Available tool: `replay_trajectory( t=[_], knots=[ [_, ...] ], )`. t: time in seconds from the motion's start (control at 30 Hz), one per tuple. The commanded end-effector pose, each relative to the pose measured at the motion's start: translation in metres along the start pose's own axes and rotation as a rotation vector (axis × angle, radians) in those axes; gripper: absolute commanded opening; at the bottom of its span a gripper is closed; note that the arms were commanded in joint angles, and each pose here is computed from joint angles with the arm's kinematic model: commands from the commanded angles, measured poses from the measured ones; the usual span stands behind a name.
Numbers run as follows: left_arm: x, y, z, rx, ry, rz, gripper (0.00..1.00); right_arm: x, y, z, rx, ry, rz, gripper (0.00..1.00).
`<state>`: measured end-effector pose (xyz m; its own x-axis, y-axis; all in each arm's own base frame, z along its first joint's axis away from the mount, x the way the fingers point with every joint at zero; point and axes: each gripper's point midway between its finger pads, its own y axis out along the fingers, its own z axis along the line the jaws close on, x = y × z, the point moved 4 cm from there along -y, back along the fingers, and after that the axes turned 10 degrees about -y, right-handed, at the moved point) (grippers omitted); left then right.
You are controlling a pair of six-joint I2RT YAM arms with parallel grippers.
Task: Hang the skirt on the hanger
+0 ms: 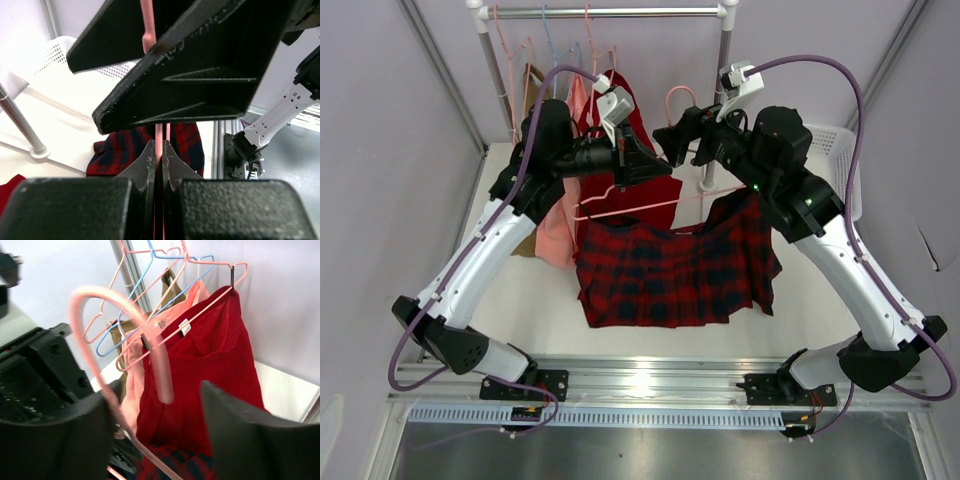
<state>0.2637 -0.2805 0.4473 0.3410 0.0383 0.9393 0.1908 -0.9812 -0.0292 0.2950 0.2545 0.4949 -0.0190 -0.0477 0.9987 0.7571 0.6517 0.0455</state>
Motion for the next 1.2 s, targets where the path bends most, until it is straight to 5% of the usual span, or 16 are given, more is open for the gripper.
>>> replay_trajectory(
  t=[0.0,0.2,0.57,1.17],
  knots=[
    [0.047,-0.024,-0.041,-0.028,0.161,-0.158,0.00,0.014,-0.012,-0.021,-0.123,-0.008,-0.060,0.80],
    [0.049,-0.024,-0.033,0.025,0.153,-0.169,0.00,0.013,-0.018,-0.024,-0.145,-0.006,-0.056,0.99],
    [0.054,-0.027,-0.020,0.137,0.137,-0.203,0.00,0.017,-0.033,-0.015,-0.085,-0.013,-0.076,0.99],
    [0.102,-0.082,-0.014,0.553,0.092,-0.398,0.00,0.042,-0.079,-0.053,-0.315,0.030,-0.106,0.99]
  ],
)
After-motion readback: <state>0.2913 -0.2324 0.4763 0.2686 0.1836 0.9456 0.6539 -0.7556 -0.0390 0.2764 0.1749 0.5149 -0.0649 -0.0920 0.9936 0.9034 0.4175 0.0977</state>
